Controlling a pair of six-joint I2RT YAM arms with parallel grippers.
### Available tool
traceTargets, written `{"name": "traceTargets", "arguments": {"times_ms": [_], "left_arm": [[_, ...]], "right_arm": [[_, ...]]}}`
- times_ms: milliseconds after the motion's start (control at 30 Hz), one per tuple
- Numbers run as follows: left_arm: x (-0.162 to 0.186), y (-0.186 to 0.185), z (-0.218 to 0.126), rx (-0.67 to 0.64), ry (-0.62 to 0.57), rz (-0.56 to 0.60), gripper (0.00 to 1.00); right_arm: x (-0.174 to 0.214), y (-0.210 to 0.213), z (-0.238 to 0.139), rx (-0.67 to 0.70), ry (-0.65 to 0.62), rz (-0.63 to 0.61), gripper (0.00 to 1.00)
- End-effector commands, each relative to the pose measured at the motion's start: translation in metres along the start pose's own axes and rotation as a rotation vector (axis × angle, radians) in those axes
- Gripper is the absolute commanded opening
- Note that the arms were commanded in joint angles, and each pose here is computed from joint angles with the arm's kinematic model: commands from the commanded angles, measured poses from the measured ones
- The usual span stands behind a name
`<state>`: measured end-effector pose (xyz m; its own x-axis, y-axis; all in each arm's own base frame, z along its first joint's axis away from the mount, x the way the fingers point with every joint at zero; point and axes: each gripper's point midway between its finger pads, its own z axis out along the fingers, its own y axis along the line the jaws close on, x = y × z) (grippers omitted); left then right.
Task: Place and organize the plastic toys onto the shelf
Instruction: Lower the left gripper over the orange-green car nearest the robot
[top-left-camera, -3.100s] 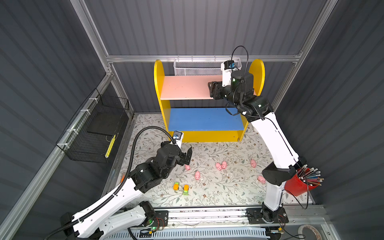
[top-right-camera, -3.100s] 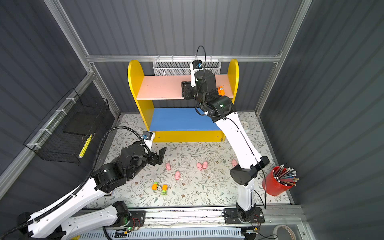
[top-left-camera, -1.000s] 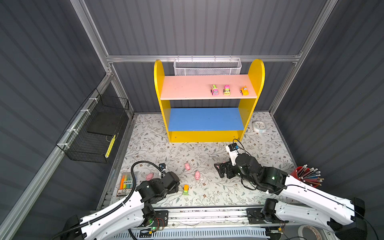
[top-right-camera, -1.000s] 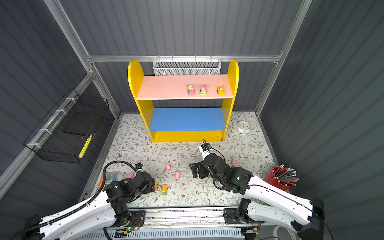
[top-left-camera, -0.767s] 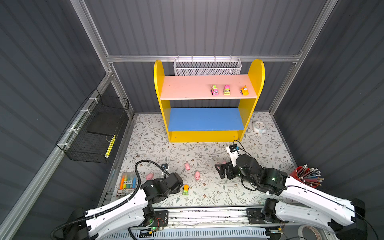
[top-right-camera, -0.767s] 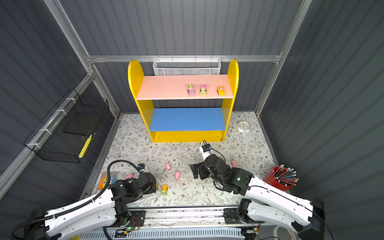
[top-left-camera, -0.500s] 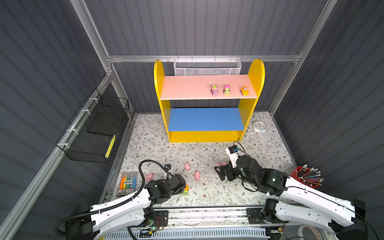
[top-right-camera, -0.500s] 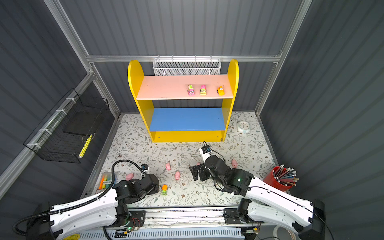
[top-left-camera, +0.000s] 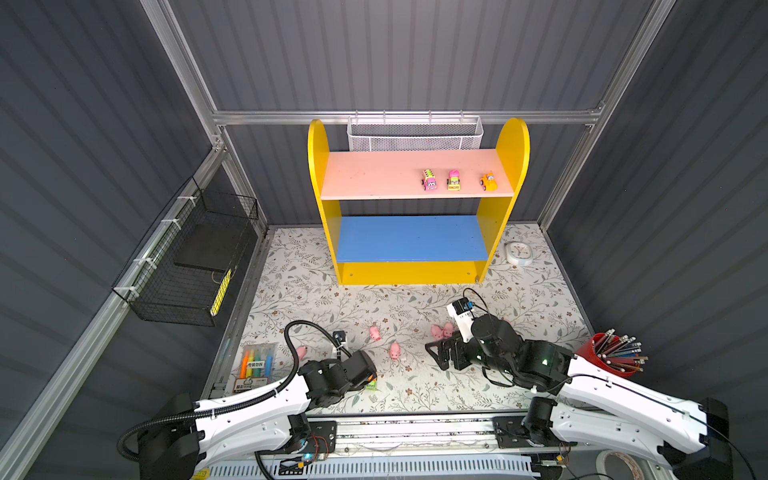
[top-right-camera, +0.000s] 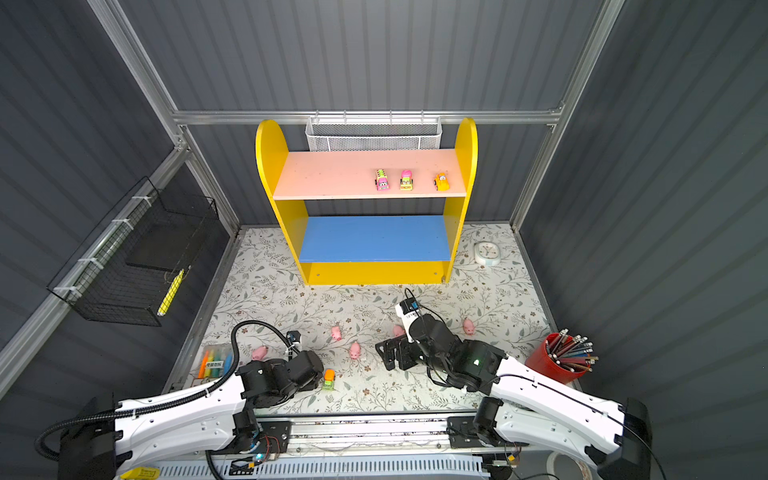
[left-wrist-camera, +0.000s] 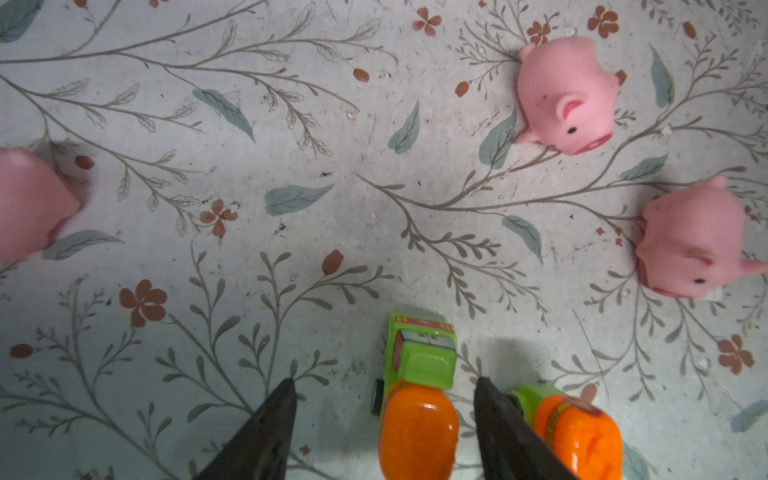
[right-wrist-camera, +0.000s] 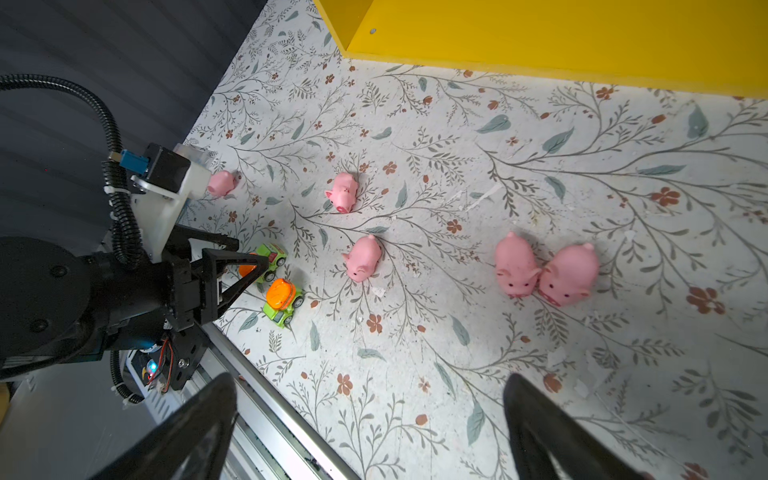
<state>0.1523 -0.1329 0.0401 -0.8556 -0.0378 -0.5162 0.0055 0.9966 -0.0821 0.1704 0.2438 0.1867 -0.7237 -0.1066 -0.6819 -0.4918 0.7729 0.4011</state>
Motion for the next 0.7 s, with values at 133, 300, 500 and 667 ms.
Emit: {"name": "traceTargets", "arguments": {"times_ms": [133, 300, 500, 667], "left_arm": [[0.002, 0.0, 0.007, -0.026, -0.029, 0.0, 0.62], [-0.003, -0.002, 0.004, -0.03, -0.108, 0.009, 0.61], [-0.001, -0.004, 0.004, -0.025, -0.186, 0.005, 0.58], [-0.001, -0.007, 0.005, -0.051, -0.23, 0.032, 0.55]], "right_arm": [[0.004, 0.005, 0.002, -0.028, 0.022, 0.022, 0.99], [0.004, 0.002, 0.0, -0.014, 0.016, 0.02, 0.99], [0.008, -0.005, -0.004, 0.013, 0.023, 0.02, 0.99], [0.009, -0.011, -0.013, 0.034, 0.012, 0.027, 0.99]]}}
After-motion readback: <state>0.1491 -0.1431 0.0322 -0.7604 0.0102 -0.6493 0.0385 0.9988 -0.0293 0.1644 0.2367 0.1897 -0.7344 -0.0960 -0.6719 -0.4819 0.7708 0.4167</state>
